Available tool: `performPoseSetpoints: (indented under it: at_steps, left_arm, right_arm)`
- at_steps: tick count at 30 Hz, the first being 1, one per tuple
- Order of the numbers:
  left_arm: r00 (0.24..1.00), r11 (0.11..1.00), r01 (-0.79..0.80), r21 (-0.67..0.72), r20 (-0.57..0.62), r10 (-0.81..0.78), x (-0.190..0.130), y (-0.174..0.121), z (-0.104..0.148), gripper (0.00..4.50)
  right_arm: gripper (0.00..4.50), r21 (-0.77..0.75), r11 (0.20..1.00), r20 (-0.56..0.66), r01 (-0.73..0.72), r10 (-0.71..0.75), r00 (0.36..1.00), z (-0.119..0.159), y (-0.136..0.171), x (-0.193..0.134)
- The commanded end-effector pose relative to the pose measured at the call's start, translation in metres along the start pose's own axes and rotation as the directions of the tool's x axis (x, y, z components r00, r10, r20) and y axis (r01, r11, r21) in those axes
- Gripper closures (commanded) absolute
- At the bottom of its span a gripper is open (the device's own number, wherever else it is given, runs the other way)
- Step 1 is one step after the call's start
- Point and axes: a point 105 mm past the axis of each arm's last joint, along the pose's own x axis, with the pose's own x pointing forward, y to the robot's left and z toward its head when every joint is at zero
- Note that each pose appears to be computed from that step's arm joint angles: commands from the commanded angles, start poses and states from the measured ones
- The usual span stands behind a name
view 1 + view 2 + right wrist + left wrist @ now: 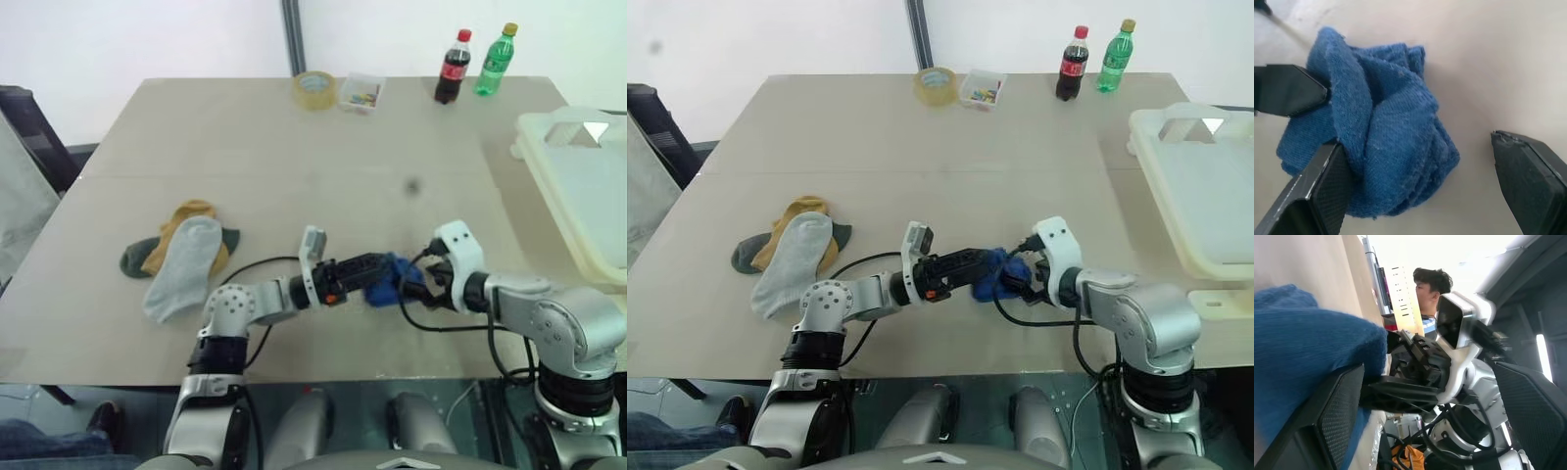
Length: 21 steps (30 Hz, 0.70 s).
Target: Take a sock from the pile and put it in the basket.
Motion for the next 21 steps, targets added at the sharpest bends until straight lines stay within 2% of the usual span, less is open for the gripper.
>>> performPoseSetpoints:
  at_steps: [1,5,8,10,11,12,13,17,18,19,21]
  left_arm:
    - [1.000,1.000,0.027,0.002,-0.001,-0.027,0.000,-0.005,0.000,0.00]
    - [1.000,1.000,0.028,0.001,-0.002,-0.028,0.001,-0.005,0.000,0.00]
    - [1.000,1.000,0.026,0.004,-0.004,-0.026,0.002,-0.005,0.000,0.00]
    - [1.000,1.000,0.025,0.006,-0.006,-0.025,0.002,-0.005,0.000,0.00]
    - [1.000,1.000,0.025,0.006,-0.007,-0.025,0.002,-0.005,0.000,0.00]
    - [1.000,1.000,0.025,0.006,-0.007,-0.024,0.002,-0.005,0.000,0.00]
    - [1.000,1.000,0.025,0.007,-0.006,-0.024,0.002,-0.005,0.000,0.00]
    - [1.000,1.000,0.022,0.010,-0.002,-0.022,0.001,-0.006,0.001,0.00]
    - [1.000,1.000,0.022,0.010,-0.001,-0.022,0.001,-0.006,0.001,0.00]
    - [1.000,1.000,0.021,0.010,0.001,-0.021,0.001,-0.006,0.001,0.00]
    - [1.000,1.000,0.020,0.011,0.005,-0.020,0.001,-0.006,0.002,0.00]
  right_arm:
    - [0.12,-0.019,1.000,-0.020,0.006,-0.006,1.000,-0.005,-0.002,-0.004]
    - [0.12,0.048,0.992,-0.032,-0.120,0.122,0.992,-0.015,0.016,0.002]
    - [0.12,0.175,0.963,-0.004,-0.204,0.208,0.978,-0.022,0.029,0.011]
    - [0.71,0.252,0.935,0.025,-0.249,0.251,0.968,-0.023,0.035,0.016]
    - [0.86,0.283,0.920,0.044,-0.270,0.269,0.962,-0.022,0.038,0.018]
    - [1.24,0.309,0.906,0.061,-0.288,0.283,0.957,-0.020,0.040,0.019]
    - [1.47,0.317,0.903,0.060,-0.291,0.287,0.956,-0.020,0.040,0.020]
    - [3.15,0.302,0.902,0.034,-0.308,0.313,0.949,-0.023,0.045,0.022]
    - [3.15,0.300,0.900,0.034,-0.315,0.320,0.947,-0.023,0.046,0.022]
    - [3.65,0.300,0.898,0.036,-0.321,0.326,0.945,-0.023,0.047,0.021]
    - [4.28,0.301,0.897,0.036,-0.324,0.329,0.944,-0.022,0.047,0.021]
